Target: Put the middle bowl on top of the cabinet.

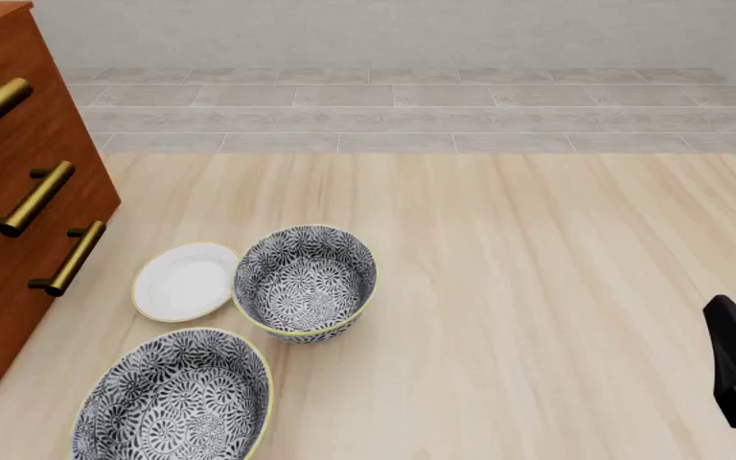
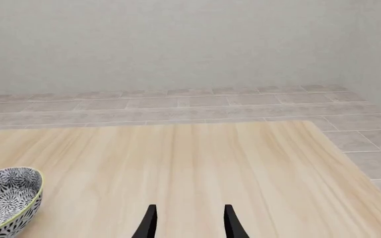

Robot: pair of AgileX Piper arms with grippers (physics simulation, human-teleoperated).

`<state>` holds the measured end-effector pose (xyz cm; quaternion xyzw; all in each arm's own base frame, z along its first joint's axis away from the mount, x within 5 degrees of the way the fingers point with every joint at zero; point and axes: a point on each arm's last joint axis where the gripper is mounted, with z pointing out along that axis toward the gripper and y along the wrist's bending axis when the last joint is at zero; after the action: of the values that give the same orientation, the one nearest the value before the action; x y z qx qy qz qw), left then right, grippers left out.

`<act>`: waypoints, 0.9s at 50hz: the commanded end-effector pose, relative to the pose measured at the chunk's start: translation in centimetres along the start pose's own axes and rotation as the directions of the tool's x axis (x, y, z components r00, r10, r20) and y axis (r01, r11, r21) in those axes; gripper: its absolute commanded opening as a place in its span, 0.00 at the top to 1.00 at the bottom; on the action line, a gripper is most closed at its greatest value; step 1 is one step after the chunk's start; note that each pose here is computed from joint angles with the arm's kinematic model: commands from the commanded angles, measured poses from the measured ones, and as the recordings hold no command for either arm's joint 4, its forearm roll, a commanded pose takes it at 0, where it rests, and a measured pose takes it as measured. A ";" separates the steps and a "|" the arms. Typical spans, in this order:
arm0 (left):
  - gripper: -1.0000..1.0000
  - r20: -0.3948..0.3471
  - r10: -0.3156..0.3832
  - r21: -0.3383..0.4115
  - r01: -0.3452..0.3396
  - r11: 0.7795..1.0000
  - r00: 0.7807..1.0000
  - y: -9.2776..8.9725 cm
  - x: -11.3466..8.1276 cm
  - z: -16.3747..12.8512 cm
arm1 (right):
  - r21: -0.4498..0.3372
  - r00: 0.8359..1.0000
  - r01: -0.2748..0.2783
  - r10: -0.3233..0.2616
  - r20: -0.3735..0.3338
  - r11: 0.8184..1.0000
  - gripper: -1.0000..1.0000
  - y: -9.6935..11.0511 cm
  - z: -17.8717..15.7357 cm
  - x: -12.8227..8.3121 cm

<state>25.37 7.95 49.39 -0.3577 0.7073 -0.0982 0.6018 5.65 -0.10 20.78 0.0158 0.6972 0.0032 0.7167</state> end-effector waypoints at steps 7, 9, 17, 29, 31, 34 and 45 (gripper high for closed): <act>1.00 0.036 -0.057 -0.028 0.058 0.998 0.998 1.2 -0.6 -0.1 | 0.000 1.000 0.001 -0.001 0.000 1.000 0.00 0.0 0.0 0.0; 1.00 0.038 -0.062 -0.029 0.064 0.998 0.997 1.2 -0.6 -0.2 | 0.000 1.000 0.000 0.000 0.000 1.000 0.00 0.0 0.0 0.0; 1.00 0.048 -0.083 -0.038 0.085 0.996 0.995 1.6 -0.6 -0.4 | 0.001 1.000 0.001 -0.001 0.001 1.000 0.00 0.0 0.0 0.0; 1.00 0.055 -0.113 -0.065 0.116 0.991 0.992 2.7 -0.4 -0.1 | 0.001 1.000 0.001 -0.001 -0.001 1.000 0.00 0.0 0.0 0.0; 1.00 0.058 -0.115 -0.073 0.119 0.990 0.992 2.9 -0.5 -0.1 | 0.000 1.000 0.000 0.000 -0.001 1.000 0.00 0.0 0.0 0.0; 1.00 0.061 -0.121 -0.079 0.125 0.989 0.991 3.1 -0.5 -0.1 | -0.001 1.000 0.001 -0.001 -0.002 1.000 0.00 0.0 0.0 0.0; 1.00 0.078 -0.150 -0.148 0.160 0.976 0.986 5.2 -0.6 0.6 | -0.003 1.000 -0.001 0.001 -0.001 1.000 0.00 0.0 0.0 0.0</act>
<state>24.12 11.31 47.49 -0.4405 0.6709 -0.0828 0.5907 5.65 -0.09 20.77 0.0154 0.6978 0.0038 0.7161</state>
